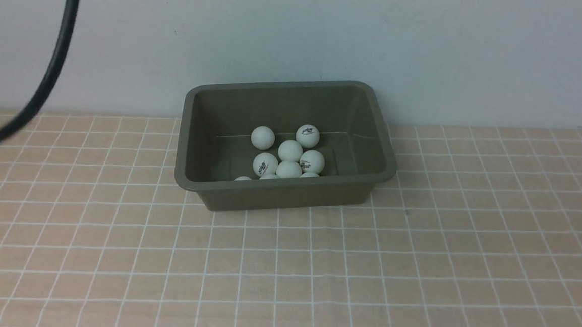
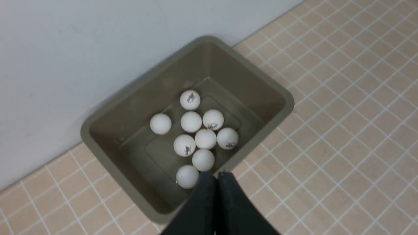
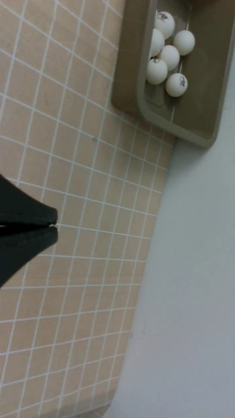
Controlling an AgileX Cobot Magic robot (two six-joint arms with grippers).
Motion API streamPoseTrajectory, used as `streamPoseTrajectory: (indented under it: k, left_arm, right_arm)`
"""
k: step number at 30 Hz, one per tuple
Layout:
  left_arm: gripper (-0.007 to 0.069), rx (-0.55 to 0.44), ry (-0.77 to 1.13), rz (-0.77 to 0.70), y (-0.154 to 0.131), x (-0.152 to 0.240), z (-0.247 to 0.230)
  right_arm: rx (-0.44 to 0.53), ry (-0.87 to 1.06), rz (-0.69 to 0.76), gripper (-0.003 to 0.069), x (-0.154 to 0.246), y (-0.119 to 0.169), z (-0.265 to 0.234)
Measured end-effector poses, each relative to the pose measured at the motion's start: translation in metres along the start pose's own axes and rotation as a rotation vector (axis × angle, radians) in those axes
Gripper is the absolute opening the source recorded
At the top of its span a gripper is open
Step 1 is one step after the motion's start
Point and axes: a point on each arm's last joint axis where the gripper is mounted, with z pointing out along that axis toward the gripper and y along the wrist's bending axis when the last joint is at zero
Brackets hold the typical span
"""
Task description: Put the table tennis balls into the box on the light coffee tablecloth.
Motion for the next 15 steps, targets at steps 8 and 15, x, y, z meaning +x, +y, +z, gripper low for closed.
streamPoseTrajectory:
  k: [8, 15]
  left_arm:
    - [-0.0069, -0.045, 0.016, -0.019, -0.021, 0.106, 0.005]
    - [-0.0069, -0.111, -0.093, -0.037, -0.035, 0.174, 0.005]
  right_arm:
    - [-0.025, -0.032, -0.028, -0.0018, 0.036, 0.0, 0.0]
    - [-0.047, -0.082, -0.05, -0.0018, 0.044, 0.002, 0.0]
